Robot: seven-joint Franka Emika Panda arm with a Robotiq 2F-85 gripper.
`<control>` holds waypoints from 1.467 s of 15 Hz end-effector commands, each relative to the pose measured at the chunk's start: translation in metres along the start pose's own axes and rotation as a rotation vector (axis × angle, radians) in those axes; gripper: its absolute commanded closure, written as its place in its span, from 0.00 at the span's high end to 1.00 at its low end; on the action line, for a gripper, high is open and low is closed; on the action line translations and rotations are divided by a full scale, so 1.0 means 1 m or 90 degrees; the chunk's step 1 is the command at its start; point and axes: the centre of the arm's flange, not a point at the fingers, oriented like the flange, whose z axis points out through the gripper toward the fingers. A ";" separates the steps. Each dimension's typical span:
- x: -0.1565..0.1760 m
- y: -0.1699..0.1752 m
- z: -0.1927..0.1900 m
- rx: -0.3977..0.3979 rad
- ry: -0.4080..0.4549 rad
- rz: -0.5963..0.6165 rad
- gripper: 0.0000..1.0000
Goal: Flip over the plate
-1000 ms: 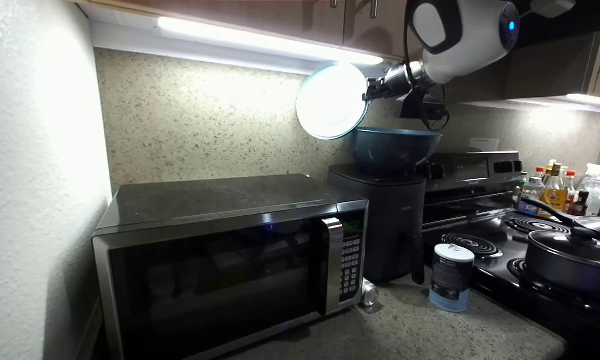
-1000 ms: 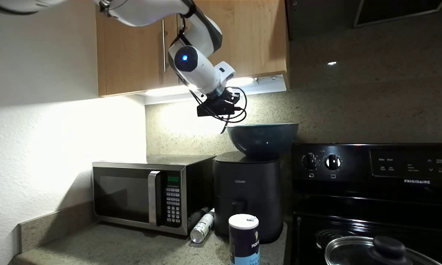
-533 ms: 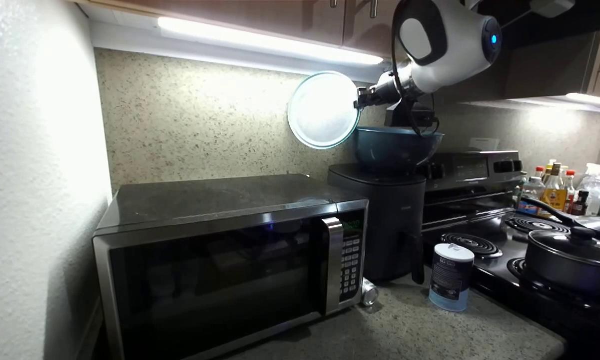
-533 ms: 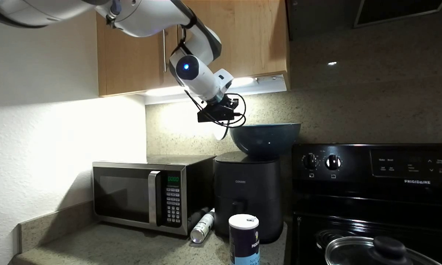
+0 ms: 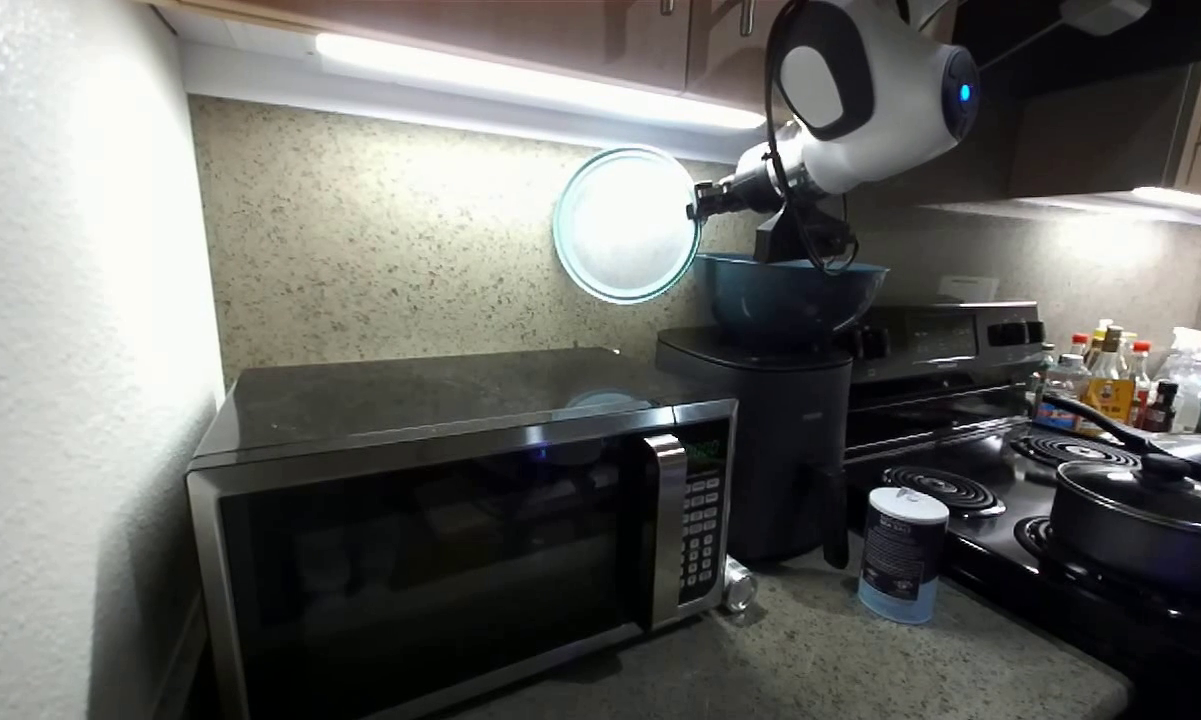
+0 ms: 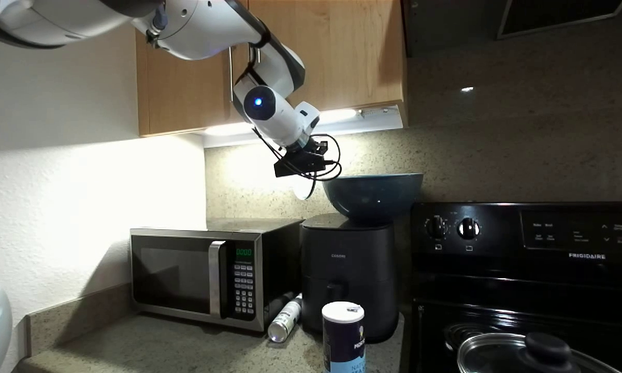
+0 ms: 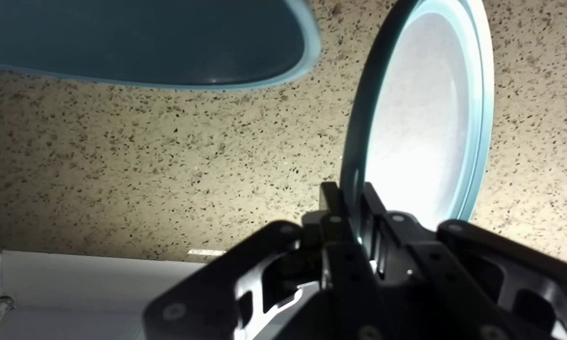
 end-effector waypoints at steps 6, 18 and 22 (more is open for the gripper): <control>-0.018 -0.019 0.034 -0.039 0.088 -0.115 0.07; -0.026 -0.038 -0.006 0.114 -0.069 -0.092 0.07; -0.040 -0.069 -0.010 0.201 -0.140 -0.106 0.07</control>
